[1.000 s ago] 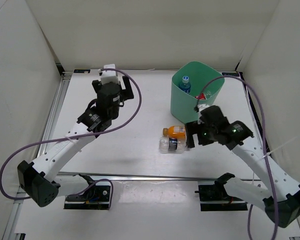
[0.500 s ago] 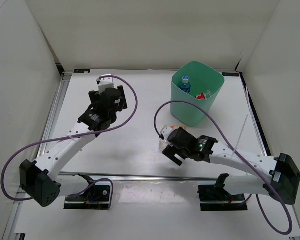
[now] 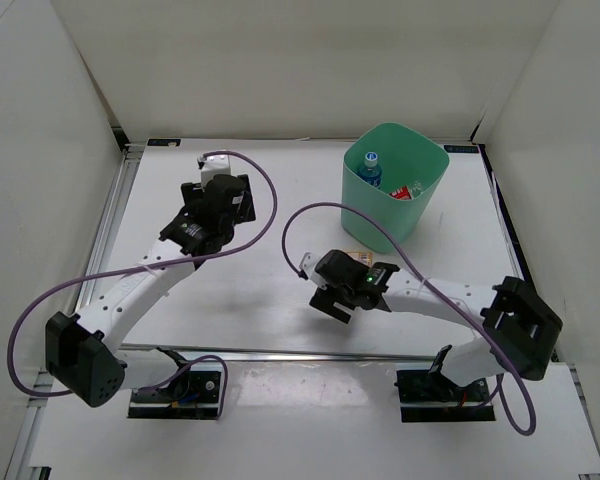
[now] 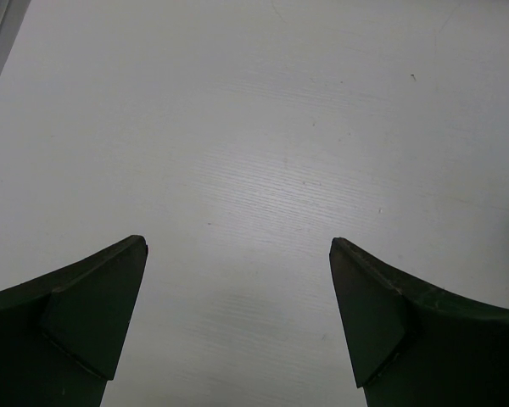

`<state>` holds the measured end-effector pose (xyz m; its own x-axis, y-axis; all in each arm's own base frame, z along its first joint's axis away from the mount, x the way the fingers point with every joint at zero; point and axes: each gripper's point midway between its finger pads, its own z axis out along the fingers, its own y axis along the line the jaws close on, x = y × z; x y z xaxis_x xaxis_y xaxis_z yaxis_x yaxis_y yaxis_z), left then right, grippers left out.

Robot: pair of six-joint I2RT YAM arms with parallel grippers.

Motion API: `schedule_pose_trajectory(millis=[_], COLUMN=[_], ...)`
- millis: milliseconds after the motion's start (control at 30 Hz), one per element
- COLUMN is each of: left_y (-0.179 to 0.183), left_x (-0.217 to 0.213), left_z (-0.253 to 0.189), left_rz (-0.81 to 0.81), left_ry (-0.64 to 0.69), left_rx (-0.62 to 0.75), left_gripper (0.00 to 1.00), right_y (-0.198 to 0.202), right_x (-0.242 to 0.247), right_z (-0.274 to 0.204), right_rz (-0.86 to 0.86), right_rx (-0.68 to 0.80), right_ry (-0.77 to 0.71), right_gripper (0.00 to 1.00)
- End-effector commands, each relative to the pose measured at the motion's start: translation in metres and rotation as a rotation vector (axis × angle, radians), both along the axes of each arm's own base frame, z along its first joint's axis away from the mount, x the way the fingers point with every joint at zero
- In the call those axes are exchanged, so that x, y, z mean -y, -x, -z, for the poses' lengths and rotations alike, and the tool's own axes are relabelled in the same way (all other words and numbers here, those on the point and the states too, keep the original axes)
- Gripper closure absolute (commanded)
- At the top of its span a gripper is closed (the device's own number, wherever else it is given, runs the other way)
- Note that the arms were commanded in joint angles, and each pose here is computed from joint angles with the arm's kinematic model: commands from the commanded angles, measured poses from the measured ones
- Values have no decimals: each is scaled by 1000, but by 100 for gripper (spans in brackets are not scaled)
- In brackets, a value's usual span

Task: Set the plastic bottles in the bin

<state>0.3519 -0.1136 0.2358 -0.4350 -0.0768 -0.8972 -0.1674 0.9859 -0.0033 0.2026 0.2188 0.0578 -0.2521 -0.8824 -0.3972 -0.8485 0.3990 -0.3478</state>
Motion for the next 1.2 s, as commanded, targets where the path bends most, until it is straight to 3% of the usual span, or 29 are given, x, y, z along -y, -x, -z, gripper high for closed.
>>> schedule_pose_trajectory(millis=[0,300,567,733,1167], left_y=[1,1,-8,-9,-2], left_x=[-7,-22,-24,-24,-27], left_z=[-20,-15,-22,-21,-14], left_rz=[-9,-36,-44,-44,-40], left_ry=[16,3,5,0,-17], left_rx=[29,9,14,6,-11], left_gripper=[0,0,0,0,0], right_y=[-17,-21,-14,-8,18], right_x=[-28,-20,-20,-21,-28], right_z=[-18,-2,3,9,23], right_rz=[-32,39,59,65,48], right_rx=[56,-5,-75,-124,-314], right_ry=[-73,-55,-75,-86,-129], right_gripper=[0,0,16,33,28])
